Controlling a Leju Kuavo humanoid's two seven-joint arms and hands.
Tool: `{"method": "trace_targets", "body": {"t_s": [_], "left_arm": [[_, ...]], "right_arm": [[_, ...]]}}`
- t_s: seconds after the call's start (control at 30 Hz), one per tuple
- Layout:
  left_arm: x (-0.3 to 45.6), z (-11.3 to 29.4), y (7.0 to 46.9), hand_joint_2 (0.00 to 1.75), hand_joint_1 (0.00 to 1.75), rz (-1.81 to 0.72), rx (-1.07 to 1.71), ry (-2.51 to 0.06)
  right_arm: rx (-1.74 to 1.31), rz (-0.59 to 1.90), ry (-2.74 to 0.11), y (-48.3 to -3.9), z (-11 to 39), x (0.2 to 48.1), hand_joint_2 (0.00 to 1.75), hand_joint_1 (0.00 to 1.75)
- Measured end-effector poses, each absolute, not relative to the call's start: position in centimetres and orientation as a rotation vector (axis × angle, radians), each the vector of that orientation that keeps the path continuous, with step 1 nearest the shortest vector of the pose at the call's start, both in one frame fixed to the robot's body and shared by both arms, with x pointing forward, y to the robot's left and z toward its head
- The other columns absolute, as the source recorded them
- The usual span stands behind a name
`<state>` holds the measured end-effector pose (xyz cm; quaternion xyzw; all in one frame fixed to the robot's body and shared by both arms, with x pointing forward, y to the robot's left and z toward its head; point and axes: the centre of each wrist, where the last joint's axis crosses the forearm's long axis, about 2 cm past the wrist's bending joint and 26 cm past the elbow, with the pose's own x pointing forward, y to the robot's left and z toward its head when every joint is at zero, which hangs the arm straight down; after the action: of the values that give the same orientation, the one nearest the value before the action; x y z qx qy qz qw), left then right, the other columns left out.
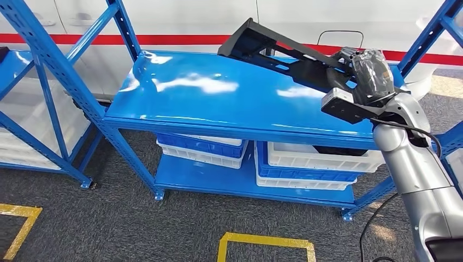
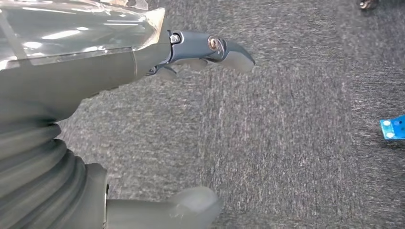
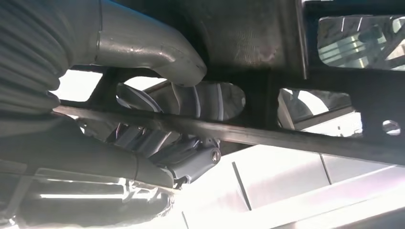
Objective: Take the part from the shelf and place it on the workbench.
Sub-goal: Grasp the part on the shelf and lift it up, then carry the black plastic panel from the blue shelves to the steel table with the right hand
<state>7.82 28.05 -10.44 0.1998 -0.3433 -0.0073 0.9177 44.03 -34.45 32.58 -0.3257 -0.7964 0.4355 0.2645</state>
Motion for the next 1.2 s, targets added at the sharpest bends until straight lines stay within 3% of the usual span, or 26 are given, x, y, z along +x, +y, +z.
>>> {"method": "trace_targets", "body": {"t_s": [1.2], "left_arm": [[7.8, -10.5, 28.4, 1.75, 0.00, -0.037, 0.406, -0.705]], "right_arm": [[-0.886, 1.188, -2.116, -35.3, 31.1, 43.6, 1.75, 1.75]]}}
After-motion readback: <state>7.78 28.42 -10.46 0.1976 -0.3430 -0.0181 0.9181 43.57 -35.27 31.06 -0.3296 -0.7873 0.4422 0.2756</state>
